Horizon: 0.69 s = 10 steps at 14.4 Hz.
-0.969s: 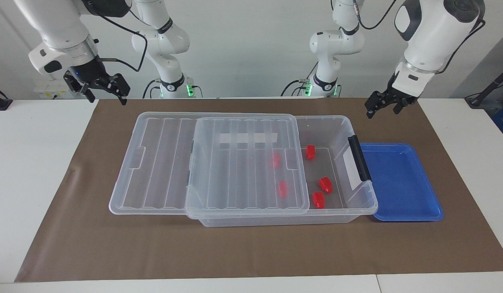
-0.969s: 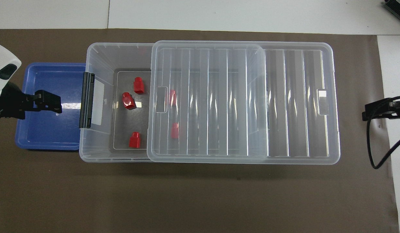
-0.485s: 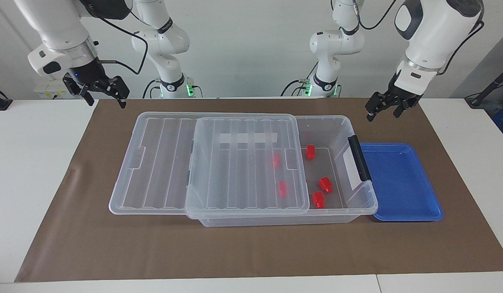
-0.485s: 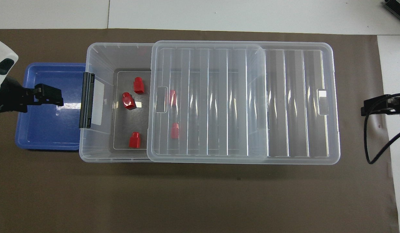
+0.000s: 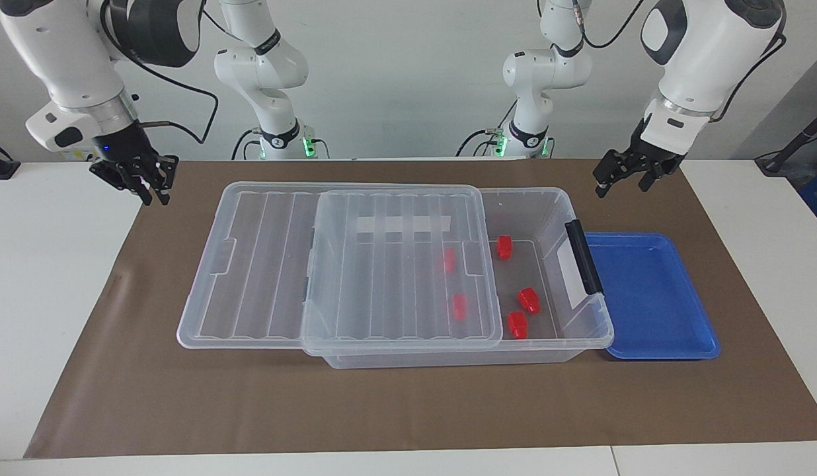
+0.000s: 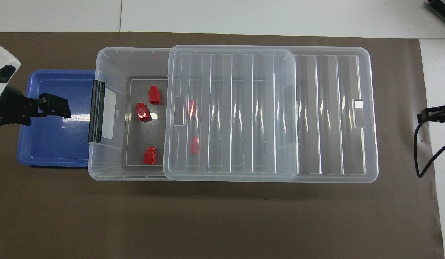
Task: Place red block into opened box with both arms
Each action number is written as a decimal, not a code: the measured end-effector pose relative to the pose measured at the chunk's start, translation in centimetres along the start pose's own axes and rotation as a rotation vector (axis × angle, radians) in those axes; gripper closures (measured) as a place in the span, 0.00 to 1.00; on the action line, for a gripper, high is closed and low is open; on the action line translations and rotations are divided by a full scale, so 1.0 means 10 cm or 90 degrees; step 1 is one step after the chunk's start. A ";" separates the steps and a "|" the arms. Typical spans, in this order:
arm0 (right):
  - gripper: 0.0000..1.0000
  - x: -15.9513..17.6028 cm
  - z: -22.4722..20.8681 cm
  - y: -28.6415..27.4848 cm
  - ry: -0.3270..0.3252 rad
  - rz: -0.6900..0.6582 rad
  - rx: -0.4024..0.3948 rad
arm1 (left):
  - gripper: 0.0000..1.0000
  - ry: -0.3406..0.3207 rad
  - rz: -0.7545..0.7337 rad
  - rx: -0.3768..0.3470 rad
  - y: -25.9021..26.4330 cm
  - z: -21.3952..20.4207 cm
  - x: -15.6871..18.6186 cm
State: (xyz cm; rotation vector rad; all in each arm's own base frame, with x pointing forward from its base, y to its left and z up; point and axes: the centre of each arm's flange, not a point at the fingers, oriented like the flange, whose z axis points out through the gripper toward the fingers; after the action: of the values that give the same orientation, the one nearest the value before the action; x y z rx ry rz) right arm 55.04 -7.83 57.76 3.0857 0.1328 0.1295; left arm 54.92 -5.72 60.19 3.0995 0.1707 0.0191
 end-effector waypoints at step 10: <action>0.99 0.44 1.28 0.14 0.052 -0.057 0.085 | 0.00 0.001 0.000 0.000 0.00 0.00 0.00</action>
State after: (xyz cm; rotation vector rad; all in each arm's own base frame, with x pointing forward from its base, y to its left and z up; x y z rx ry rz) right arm 60.62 -9.45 45.47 3.2003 0.2929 0.2530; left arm 54.95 -5.71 60.20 3.0989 0.1714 0.0225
